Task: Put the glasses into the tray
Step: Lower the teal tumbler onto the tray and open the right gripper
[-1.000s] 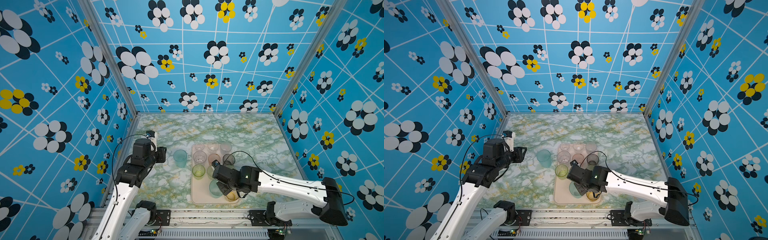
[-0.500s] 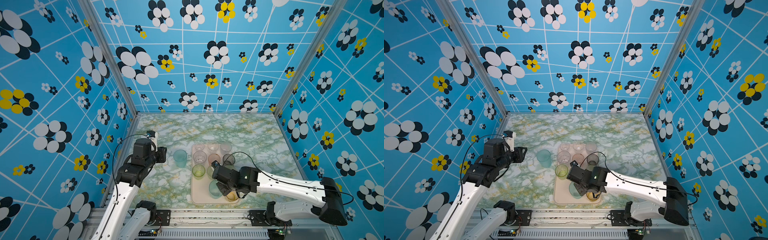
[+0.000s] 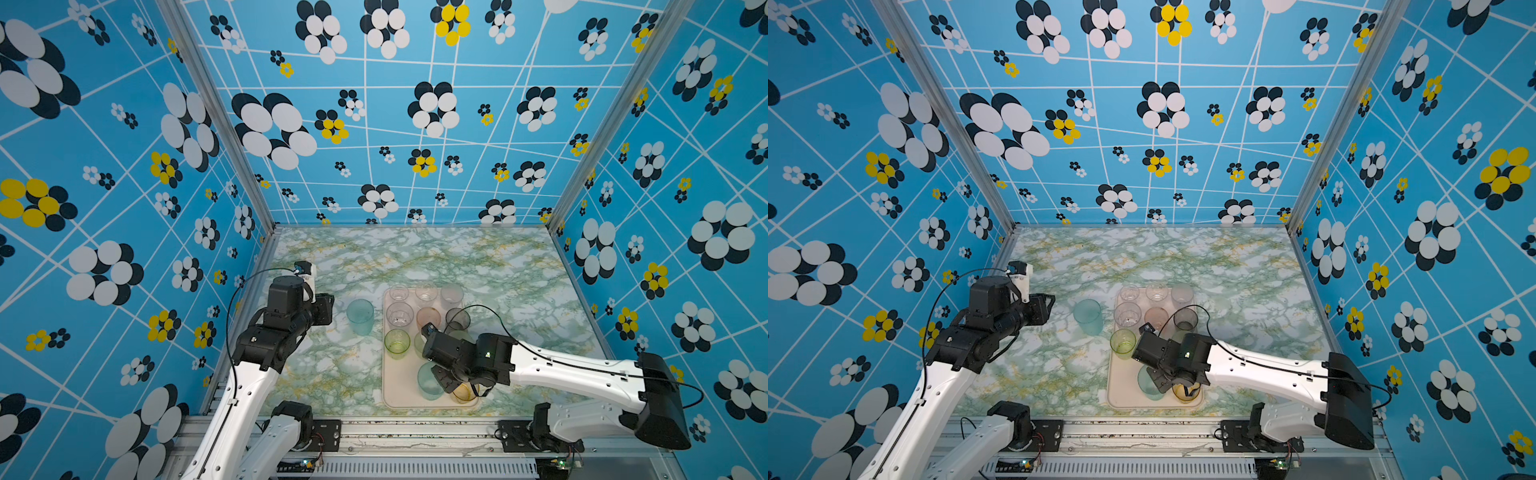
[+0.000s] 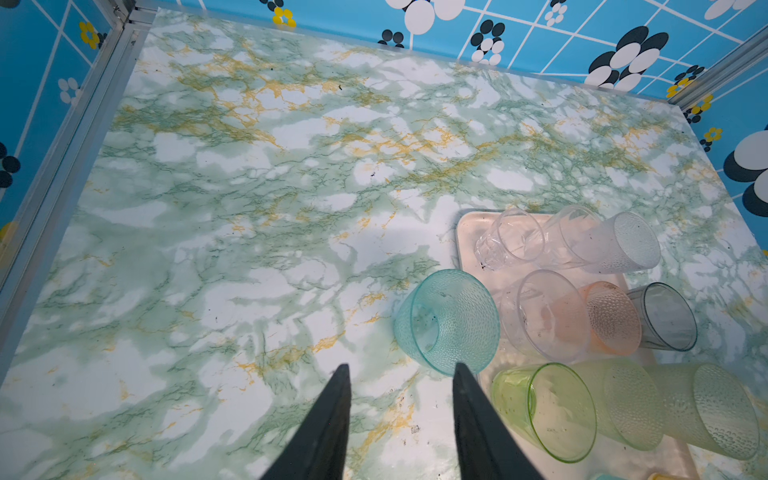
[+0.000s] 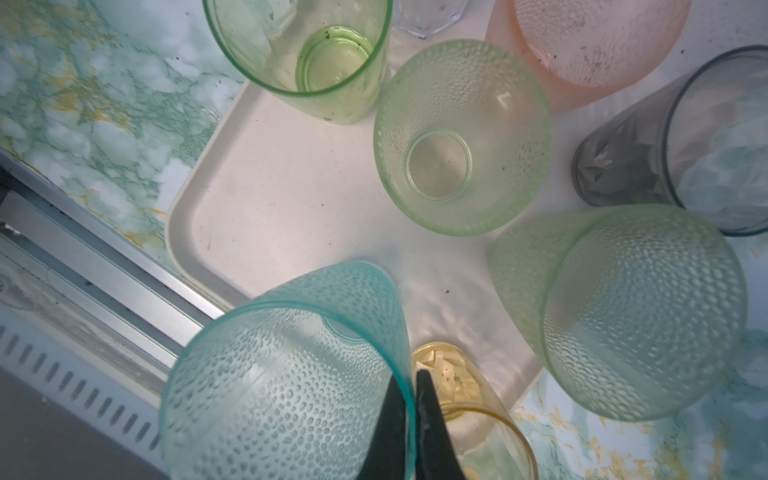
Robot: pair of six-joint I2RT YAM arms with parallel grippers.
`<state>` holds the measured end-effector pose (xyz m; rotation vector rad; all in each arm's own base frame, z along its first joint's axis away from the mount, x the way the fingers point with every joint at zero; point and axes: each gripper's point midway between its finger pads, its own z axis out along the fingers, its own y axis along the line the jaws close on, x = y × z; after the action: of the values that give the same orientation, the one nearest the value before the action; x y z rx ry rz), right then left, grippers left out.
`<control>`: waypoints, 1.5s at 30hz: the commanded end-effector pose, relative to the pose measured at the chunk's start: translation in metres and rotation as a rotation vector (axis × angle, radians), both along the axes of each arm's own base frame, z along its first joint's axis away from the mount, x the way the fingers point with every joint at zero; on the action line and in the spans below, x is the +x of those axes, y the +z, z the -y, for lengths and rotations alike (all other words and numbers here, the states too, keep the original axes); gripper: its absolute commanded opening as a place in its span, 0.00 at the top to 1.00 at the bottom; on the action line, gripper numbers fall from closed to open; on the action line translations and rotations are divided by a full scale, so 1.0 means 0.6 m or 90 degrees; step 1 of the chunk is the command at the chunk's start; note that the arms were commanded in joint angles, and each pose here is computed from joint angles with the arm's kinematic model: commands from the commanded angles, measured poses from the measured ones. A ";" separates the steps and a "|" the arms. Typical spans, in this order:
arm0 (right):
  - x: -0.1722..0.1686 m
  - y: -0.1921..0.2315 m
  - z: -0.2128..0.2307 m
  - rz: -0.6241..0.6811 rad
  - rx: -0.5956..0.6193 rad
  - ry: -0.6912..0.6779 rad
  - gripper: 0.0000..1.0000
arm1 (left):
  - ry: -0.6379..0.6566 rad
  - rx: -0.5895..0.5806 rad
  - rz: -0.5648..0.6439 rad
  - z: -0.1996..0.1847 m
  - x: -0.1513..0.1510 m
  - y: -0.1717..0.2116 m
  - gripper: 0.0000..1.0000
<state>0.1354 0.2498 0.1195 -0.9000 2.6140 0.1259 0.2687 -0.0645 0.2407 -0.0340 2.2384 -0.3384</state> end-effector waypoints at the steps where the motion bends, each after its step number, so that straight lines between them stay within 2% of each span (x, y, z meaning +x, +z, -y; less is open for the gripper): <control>1: -0.004 -0.011 0.000 -0.006 -0.005 -0.004 0.95 | -0.011 -0.005 0.003 0.007 -0.001 0.005 0.58; 8: -0.004 -0.015 0.001 -0.007 -0.009 -0.007 0.93 | -0.013 -0.004 0.000 0.009 0.000 0.003 0.58; 13: -0.004 -0.015 0.002 -0.006 -0.009 -0.008 0.87 | -0.014 -0.003 -0.001 0.010 0.001 0.003 0.58; 30: -0.001 -0.009 0.004 0.003 -0.006 -0.012 0.79 | -0.019 0.000 -0.006 0.013 0.002 -0.001 0.58; 38: 0.001 -0.003 0.005 0.009 -0.002 -0.015 0.79 | -0.020 0.006 -0.015 0.014 0.002 -0.007 0.58; 45: 0.004 0.005 0.005 0.017 0.009 -0.018 0.74 | -0.022 0.013 -0.031 0.015 0.004 -0.020 0.58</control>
<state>0.1370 0.2504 0.1170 -0.8828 2.6115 0.1264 0.2714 -0.0724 0.2308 -0.0036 2.2785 -0.3438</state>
